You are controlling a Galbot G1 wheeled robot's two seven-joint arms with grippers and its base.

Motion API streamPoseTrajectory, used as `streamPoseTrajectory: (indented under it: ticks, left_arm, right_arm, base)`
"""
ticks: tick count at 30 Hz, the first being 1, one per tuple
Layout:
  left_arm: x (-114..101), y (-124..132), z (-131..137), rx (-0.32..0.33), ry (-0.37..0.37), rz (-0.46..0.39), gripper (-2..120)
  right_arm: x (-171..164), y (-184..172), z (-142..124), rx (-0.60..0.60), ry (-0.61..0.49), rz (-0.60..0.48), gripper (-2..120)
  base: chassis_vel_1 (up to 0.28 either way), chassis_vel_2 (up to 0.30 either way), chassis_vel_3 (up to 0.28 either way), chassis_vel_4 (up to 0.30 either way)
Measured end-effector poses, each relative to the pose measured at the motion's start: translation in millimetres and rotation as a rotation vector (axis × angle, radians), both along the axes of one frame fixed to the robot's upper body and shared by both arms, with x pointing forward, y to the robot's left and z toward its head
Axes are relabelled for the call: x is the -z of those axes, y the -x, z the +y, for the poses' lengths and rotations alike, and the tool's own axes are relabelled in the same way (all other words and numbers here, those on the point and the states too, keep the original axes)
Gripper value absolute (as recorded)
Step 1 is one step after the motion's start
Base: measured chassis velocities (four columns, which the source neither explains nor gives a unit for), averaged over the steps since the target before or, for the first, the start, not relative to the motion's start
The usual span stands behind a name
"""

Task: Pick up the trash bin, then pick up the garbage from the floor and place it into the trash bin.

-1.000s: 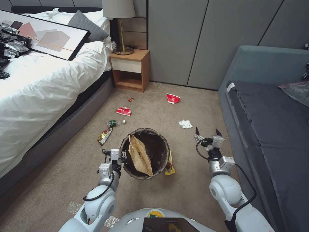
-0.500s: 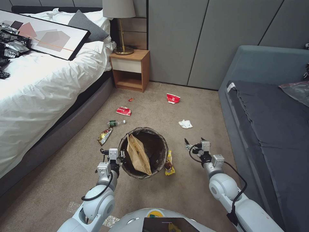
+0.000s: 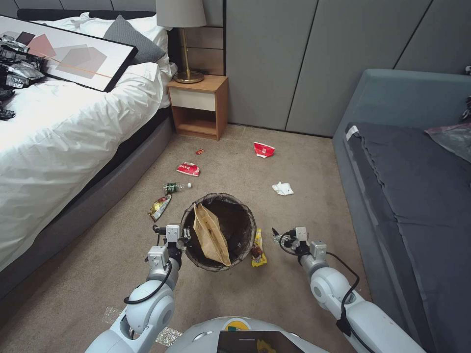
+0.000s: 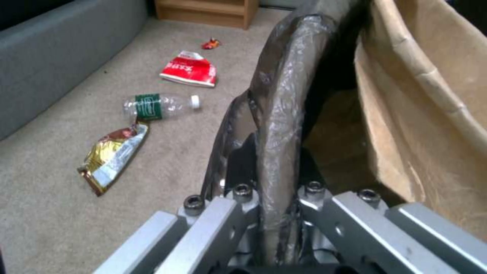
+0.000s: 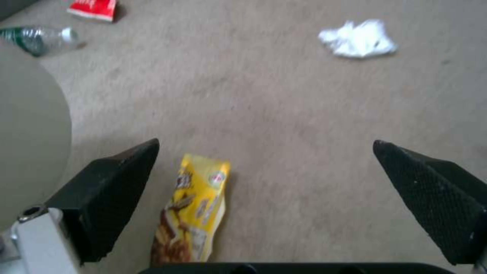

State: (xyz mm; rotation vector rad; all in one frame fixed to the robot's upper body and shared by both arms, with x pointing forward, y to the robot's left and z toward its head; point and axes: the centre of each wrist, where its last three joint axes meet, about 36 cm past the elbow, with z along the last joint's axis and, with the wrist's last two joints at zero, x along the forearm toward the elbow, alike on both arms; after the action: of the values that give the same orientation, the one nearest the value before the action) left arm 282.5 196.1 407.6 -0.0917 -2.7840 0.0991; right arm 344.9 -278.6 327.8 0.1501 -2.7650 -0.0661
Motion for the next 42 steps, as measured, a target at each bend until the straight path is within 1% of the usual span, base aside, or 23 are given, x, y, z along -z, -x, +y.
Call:
streamPoseTrajectory:
  ticks: [5,8,9,11,13,18,22,34,42]
  left_arm:
    - [0,0,0,0.001,0.000,0.000,0]
    - [0,-1,1,0.000,0.000,0.000,0]
    - [0,-1,1,0.000,0.000,0.000,0]
    - [0,-1,1,-0.003,-0.002,-0.002,0]
    - [0,-1,2,-0.004,-0.002,-0.002,0]
    - [0,-2,4,-0.012,-0.005,-0.008,0]
    - [-1,-3,6,-0.018,-0.007,-0.012,0]
    - [-4,-5,10,-0.032,-0.017,-0.022,0]
    - [-4,-5,11,-0.037,-0.019,-0.026,0]
  right_arm:
    - [10,-1,2,-0.011,-0.008,0.046,100]
    - [25,-4,7,-0.032,-0.037,0.115,100]
    - [25,-4,7,-0.032,-0.037,0.115,100]
    - [34,-8,12,-0.047,-0.056,0.152,100]
    - [34,-9,12,-0.047,-0.059,0.156,100]
    - [47,-18,22,-0.059,-0.083,0.216,100]
    - [54,-22,28,-0.059,-0.086,0.241,100]
    - [71,-39,31,-0.033,-0.084,0.279,100]
    - [86,-50,48,-0.036,-0.105,0.311,100]
  base:
    - [0.000,0.000,0.000,0.000]
    - [0.000,0.000,0.000,0.000]
    - [0.000,0.000,0.000,0.000]
    - [0.000,0.000,0.000,0.000]
    - [0.000,0.000,0.000,0.000]
    - [0.000,0.000,0.000,0.000]
    - [0.000,0.000,0.000,0.000]
    - [0.000,0.000,0.000,0.000]
    - [0.000,0.000,0.000,0.000]
